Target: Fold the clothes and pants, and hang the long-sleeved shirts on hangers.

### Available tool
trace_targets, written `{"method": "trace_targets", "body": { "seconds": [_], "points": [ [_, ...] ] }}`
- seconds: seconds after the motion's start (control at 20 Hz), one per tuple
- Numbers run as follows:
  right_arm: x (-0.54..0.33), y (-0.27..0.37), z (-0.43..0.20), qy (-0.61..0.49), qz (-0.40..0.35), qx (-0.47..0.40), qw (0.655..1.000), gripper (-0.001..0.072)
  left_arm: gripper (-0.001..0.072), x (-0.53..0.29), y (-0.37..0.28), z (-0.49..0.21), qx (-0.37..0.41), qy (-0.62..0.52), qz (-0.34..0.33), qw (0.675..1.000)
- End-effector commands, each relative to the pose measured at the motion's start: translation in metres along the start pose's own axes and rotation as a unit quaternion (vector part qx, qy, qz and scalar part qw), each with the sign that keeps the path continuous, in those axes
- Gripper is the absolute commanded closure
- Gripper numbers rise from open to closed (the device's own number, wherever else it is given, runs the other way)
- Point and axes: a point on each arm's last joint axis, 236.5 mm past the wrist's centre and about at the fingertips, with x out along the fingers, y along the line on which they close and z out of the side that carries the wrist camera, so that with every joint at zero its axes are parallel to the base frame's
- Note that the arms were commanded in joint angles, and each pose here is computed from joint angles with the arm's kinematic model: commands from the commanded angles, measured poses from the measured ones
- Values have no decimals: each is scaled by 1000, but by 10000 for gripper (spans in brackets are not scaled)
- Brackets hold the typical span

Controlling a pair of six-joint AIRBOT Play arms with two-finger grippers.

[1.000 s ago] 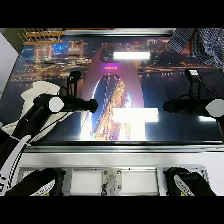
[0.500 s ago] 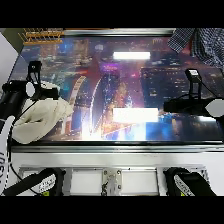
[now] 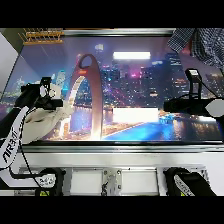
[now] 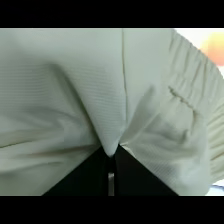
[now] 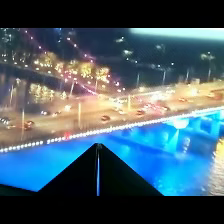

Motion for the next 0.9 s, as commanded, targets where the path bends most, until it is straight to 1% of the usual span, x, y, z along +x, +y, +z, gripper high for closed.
{"method": "trace_targets", "body": {
  "seconds": [0.0,0.1,0.2,0.35,0.4,0.5,0.6,0.65,0.7,0.85],
  "points": [
    [0,0,0,1,0,0,1000,679,701,-24,-23,15,13,-36,-15,999],
    [0,0,0,0,0,0,1000,679,701,-78,-62,43,27,-104,-59,992],
    [0,1,0,0,1,0,1000,679,701,-152,-119,69,60,-194,-117,972],
    [-1,24,2,-2,50,26,998,679,701,-261,-214,77,136,-313,-196,919],
    [-2,25,3,-6,53,27,998,679,701,-289,-240,73,158,-338,-217,902],
    [-9,9,13,-21,20,-5,1000,680,701,-342,-276,62,186,-379,-254,870],
    [-26,-21,28,-43,-35,-18,998,680,701,-384,-285,60,180,-407,-280,851],
    [-37,-32,36,-60,-52,-12,997,680,701,-395,-282,59,175,-408,-284,850],
    [-47,-42,42,-75,-62,-1,995,680,701,-394,-279,55,173,-396,-282,857],
    [-67,-69,45,-99,-92,32,990,680,701,-340,-282,33,174,-318,-269,892]
  ]
}}
